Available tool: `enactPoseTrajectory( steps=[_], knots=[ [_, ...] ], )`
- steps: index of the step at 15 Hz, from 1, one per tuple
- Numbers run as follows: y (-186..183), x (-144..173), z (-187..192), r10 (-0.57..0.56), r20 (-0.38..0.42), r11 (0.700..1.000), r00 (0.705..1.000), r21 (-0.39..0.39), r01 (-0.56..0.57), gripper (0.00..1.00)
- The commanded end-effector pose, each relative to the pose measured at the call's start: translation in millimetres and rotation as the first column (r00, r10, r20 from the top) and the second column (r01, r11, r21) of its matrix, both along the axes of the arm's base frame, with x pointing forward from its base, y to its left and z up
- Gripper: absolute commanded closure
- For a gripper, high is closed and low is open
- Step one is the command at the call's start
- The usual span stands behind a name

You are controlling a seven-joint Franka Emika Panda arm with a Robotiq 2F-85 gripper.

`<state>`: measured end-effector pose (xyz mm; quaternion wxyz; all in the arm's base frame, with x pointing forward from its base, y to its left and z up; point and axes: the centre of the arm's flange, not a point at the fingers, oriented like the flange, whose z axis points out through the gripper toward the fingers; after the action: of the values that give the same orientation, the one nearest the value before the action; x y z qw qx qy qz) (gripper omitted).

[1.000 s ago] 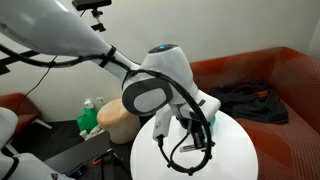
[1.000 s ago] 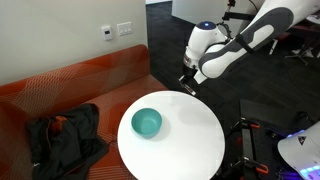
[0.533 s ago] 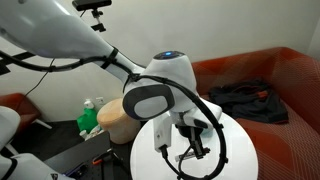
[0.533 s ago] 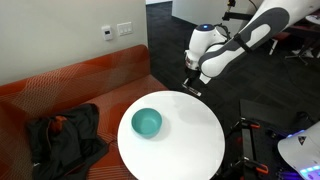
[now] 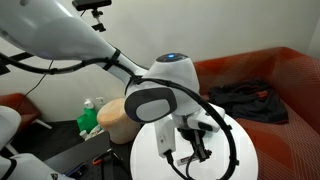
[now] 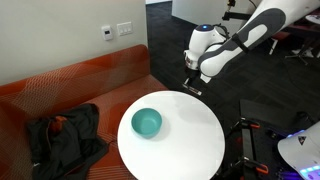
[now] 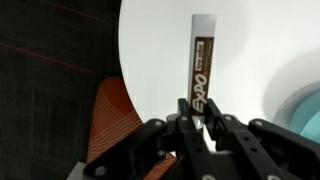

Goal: Take the marker out of the blue bowl

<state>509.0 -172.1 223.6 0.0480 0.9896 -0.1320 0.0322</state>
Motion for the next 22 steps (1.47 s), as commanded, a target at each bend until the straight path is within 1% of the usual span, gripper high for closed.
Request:
enactPoseTrajectory(
  steps=[1, 5, 9, 17, 22],
  knots=[
    [-19.5, 10.3, -13.1, 0.084, -0.001, 0.996, 0.996, 0.018, -0.084, 0.95],
    [-27.4, 12.6, -35.4, 0.164, -0.004, 0.985, 0.987, 0.048, -0.163, 0.95],
    [-24.3, 14.7, -63.8, 0.225, -0.022, 0.972, 0.974, 0.075, -0.223, 0.95],
    [-9.2, 24.2, -109.7, 0.271, -0.038, 0.961, 0.962, 0.061, -0.269, 0.95],
    [2.8, 33.7, -127.4, 0.303, -0.048, 0.952, 0.952, 0.069, -0.299, 0.95]
  ],
)
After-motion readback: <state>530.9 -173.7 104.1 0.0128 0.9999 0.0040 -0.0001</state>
